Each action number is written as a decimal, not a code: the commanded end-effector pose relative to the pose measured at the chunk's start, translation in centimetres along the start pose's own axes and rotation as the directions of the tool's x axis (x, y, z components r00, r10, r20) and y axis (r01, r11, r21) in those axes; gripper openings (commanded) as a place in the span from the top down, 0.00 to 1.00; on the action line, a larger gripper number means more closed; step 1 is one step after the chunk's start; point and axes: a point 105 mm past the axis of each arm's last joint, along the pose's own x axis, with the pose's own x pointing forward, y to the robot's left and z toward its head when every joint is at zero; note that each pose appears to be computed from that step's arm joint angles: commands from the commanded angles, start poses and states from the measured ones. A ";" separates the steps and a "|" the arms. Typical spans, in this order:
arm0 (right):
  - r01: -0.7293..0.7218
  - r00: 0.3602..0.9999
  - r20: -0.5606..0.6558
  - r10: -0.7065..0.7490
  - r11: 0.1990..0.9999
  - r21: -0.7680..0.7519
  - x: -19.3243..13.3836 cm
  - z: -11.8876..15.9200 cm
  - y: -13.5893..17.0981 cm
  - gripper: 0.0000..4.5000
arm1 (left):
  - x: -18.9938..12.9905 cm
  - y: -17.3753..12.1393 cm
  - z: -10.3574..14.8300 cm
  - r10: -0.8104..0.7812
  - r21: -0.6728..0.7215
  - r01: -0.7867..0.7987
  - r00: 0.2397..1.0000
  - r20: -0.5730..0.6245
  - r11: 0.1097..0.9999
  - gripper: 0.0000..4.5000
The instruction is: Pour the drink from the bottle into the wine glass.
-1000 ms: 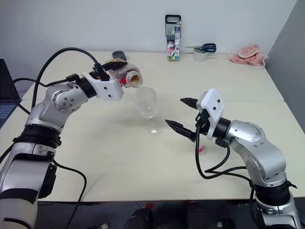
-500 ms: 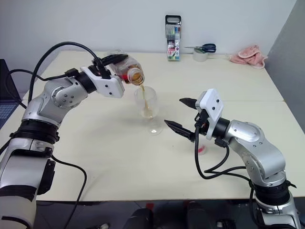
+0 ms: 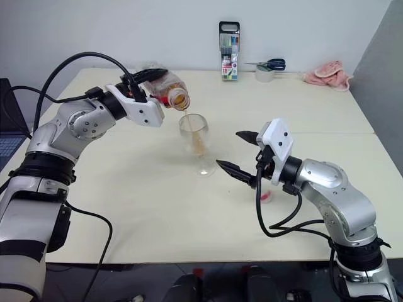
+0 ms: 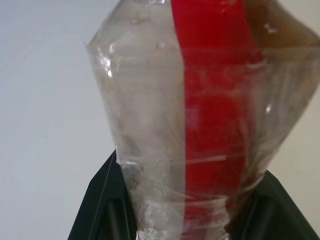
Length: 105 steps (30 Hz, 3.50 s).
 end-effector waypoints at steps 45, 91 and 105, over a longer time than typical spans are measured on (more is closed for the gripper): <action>0.000 0.999 0.040 -0.001 1.000 0.007 1.1 0.5 2.8 0.00 | 0.8 4.4 -1.0 0.125 0.127 -0.125 0.992 0.005 0.984 0.61; -0.156 0.987 0.028 0.159 0.983 -0.092 2.6 1.4 4.1 0.00 | -9.7 -7.4 -6.9 -0.083 -0.857 -0.478 0.862 -0.500 0.193 0.61; -0.274 0.961 -0.007 0.275 0.957 -0.093 4.3 1.6 5.2 0.00 | -14.2 -12.5 -6.9 -0.169 -0.826 -0.562 0.811 -0.561 0.043 0.61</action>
